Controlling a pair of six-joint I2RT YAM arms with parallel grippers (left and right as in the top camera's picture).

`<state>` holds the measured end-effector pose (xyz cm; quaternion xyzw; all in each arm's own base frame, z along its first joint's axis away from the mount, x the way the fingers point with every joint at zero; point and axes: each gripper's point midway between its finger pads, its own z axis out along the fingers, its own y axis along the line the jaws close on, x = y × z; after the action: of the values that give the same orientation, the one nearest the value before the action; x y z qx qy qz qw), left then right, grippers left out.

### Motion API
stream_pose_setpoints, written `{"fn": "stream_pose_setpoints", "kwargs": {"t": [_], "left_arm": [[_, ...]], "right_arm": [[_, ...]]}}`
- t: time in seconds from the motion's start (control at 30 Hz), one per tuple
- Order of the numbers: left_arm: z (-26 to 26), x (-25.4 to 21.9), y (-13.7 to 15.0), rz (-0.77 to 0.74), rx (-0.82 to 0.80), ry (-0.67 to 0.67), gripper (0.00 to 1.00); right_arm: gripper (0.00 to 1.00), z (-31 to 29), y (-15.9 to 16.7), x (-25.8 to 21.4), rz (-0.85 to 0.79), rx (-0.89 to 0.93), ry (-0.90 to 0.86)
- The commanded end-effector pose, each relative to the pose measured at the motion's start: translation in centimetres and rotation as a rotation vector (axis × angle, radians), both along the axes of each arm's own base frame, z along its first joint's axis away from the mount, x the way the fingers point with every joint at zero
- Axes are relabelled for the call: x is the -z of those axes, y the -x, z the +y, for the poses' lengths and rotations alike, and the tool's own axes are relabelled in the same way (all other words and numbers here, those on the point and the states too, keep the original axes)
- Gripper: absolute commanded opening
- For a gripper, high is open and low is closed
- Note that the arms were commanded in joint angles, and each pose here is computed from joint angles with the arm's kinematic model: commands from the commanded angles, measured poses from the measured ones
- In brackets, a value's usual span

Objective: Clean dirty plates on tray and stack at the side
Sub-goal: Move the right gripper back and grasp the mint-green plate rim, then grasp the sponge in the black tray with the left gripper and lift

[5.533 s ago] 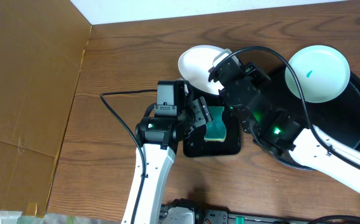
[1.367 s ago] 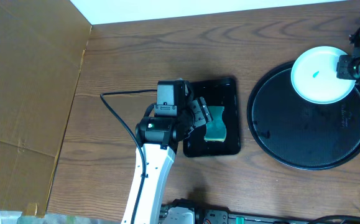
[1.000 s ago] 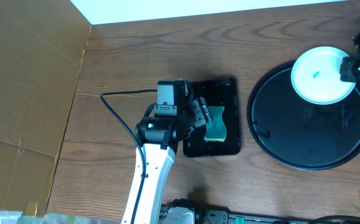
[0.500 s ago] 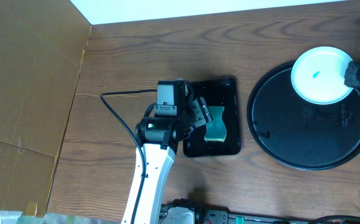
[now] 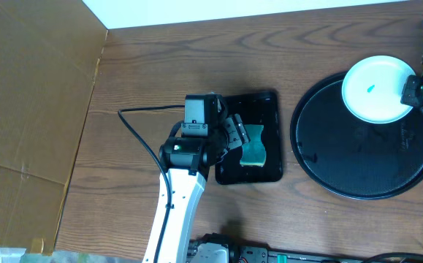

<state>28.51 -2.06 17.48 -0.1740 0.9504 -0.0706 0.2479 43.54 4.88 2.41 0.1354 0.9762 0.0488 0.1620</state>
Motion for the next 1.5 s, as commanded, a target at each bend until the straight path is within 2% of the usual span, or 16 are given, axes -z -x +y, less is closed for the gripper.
{"fn": "stream_pose_setpoints", "kwargs": {"t": [0.0,0.13,0.27,0.5,0.63,0.73,0.83,0.93,1.0,1.2,1.47], "left_arm": [[0.3,-0.8,-0.4,-0.022,0.001,-0.016,0.79],[0.3,-0.8,-0.4,-0.022,0.001,-0.016,0.79],[0.3,-0.8,-0.4,-0.022,0.001,-0.016,0.79],[0.3,-0.8,-0.4,-0.022,0.001,-0.016,0.79],[0.3,-0.8,-0.4,-0.022,0.001,-0.016,0.79],[0.3,-0.8,-0.4,-0.022,0.001,-0.016,0.79],[0.3,-0.8,-0.4,-0.023,-0.002,-0.014,0.79],[0.3,-0.8,-0.4,-0.022,-0.002,-0.014,0.79],[0.0,-0.8,-0.4,-0.020,0.005,0.000,0.79],[-0.9,0.3,0.4,0.035,0.034,0.044,0.79],[-0.8,7.3,1.1,0.276,0.035,0.031,0.74]], "right_arm": [[0.01,0.9,0.1,-2.9,-0.043,-0.033,-0.049],[0.01,3.0,1.7,-6.2,-0.050,-0.084,-0.167],[0.01,4.3,4.2,-7.2,0.016,-0.106,-0.215],[0.01,6.2,9.1,-3.4,0.227,-0.138,-0.191],[0.01,8.1,10.9,-0.6,0.257,-0.268,-0.159],[0.01,7.4,10.9,0.9,0.247,-0.273,-0.061],[0.02,6.4,9.4,1.1,0.183,-0.272,0.015],[0.20,6.5,7.7,0.5,0.110,-0.384,0.038],[0.24,6.9,7.4,-0.3,0.099,-0.423,0.020],[0.26,9.9,7.8,-5.0,0.045,-0.552,-0.159],[0.27,11.7,9.0,-10.4,-0.068,-0.605,-0.235]]}}
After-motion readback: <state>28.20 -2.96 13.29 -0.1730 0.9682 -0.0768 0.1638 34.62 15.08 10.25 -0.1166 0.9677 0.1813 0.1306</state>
